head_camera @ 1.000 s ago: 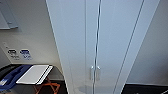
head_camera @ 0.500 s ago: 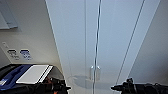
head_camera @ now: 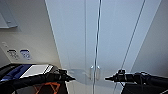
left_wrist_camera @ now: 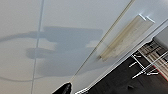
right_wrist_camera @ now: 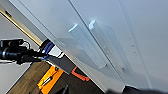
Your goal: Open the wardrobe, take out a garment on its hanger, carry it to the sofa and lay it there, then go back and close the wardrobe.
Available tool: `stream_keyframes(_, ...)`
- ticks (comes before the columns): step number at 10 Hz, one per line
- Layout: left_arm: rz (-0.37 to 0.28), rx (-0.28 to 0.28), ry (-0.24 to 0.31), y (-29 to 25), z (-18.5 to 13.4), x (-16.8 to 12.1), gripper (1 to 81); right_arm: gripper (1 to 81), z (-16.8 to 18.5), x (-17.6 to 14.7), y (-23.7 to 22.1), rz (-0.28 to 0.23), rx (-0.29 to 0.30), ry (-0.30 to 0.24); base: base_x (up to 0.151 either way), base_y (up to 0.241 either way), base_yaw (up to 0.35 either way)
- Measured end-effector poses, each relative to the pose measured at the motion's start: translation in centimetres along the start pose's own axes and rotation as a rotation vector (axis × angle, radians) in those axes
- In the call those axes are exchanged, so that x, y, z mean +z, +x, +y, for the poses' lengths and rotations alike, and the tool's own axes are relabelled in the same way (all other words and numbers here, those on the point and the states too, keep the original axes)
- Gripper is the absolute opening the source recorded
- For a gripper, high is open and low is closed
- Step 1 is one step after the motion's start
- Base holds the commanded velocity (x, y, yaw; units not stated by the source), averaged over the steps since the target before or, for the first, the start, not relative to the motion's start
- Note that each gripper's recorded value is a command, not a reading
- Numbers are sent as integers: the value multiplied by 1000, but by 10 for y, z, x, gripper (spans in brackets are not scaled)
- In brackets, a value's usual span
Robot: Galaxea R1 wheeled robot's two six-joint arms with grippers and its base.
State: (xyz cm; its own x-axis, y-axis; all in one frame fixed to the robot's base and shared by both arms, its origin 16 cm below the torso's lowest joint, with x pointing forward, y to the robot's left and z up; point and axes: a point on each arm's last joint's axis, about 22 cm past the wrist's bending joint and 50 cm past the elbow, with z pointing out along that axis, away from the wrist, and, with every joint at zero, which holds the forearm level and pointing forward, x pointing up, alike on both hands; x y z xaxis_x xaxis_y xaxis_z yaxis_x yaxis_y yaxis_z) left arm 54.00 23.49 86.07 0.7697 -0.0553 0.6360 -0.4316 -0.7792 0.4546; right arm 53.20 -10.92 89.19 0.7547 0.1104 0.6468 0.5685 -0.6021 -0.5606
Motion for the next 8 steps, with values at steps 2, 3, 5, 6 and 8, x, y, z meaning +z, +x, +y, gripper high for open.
stream_keyframes(2,-13,-13,-26,7,17,23,811,811,10,15,7,-4,12,-21,0,0,0)
stream_keyframes(3,-10,-8,-40,15,27,33,811,811,18,19,10,-2,22,-36,0,0,0)
stream_keyframes(5,0,-22,-62,26,44,54,811,811,19,34,14,0,38,-38,0,0,0)
stream_keyframes(6,2,-24,-73,29,52,65,811,811,16,43,17,4,46,-32,0,0,0)
stream_keyframes(8,6,-39,-93,36,70,87,811,811,11,60,28,36,84,-20,0,0,0)
